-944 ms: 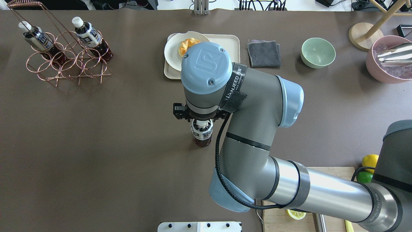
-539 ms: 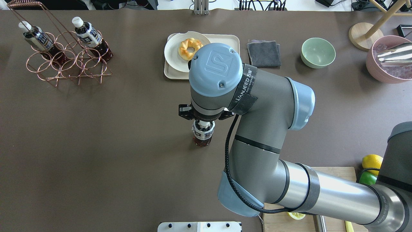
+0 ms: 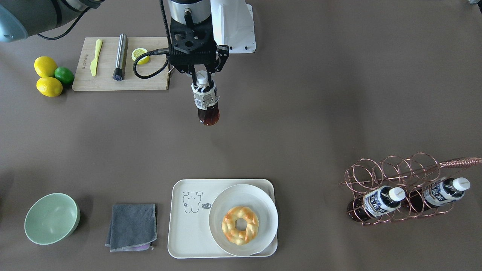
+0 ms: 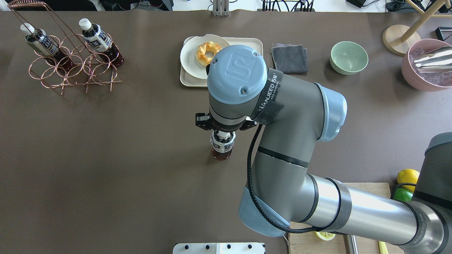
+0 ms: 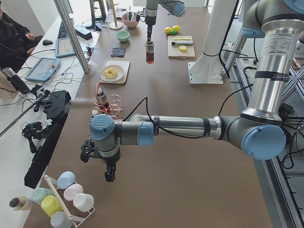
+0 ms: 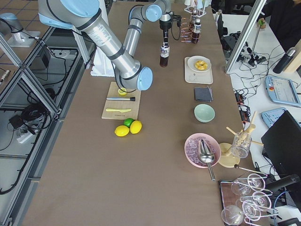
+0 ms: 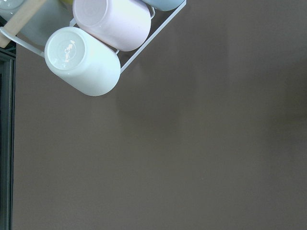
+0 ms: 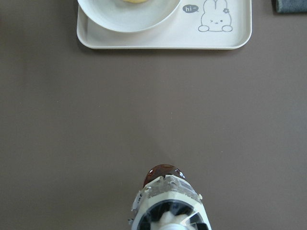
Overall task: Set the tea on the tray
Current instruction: 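Lift the bottle with the right gripper and carry it over the tray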
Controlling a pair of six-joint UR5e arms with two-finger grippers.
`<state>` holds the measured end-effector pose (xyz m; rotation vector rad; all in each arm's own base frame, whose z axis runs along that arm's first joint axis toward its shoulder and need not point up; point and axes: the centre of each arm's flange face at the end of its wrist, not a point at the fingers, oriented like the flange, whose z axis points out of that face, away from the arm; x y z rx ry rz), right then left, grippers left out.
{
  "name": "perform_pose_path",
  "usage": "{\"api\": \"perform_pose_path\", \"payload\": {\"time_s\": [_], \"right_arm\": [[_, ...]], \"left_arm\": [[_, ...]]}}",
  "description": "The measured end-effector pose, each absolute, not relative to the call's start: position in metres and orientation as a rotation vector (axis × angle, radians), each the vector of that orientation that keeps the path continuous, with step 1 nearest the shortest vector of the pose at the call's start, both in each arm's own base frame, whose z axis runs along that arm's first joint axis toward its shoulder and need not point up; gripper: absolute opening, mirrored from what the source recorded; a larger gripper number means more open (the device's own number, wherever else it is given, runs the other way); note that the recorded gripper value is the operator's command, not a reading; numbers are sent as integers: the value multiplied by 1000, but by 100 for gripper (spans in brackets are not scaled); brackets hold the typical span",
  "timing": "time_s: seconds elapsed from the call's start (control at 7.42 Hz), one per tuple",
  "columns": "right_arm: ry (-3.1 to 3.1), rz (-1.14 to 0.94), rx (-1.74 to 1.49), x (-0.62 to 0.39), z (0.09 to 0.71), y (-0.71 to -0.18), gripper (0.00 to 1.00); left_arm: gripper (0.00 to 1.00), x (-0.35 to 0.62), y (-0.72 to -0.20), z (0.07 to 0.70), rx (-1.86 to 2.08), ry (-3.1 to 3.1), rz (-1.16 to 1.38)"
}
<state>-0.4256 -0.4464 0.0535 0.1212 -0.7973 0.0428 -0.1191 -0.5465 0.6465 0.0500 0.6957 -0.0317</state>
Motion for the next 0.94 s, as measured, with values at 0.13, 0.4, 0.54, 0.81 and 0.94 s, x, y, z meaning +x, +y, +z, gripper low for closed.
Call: {"api": "perform_pose_path", "payload": {"time_s": [0.13, 0.4, 0.54, 0.81, 0.94], "right_arm": [[-770, 23, 123, -407, 63, -480, 0], [-725, 8, 133, -380, 82, -552, 0], [-728, 19, 136, -375, 87, -593, 0], [-754, 38, 155, -392, 100, -666, 0], [-764, 42, 166, -401, 110, -686, 0]], "left_arm": [[98, -119, -548, 644, 54, 696, -32], [98, -119, -553, 638, 62, 695, -31], [98, -119, -557, 634, 66, 695, -31], [98, -119, -563, 627, 74, 694, -27], [98, -118, -566, 625, 76, 694, -25]]}}
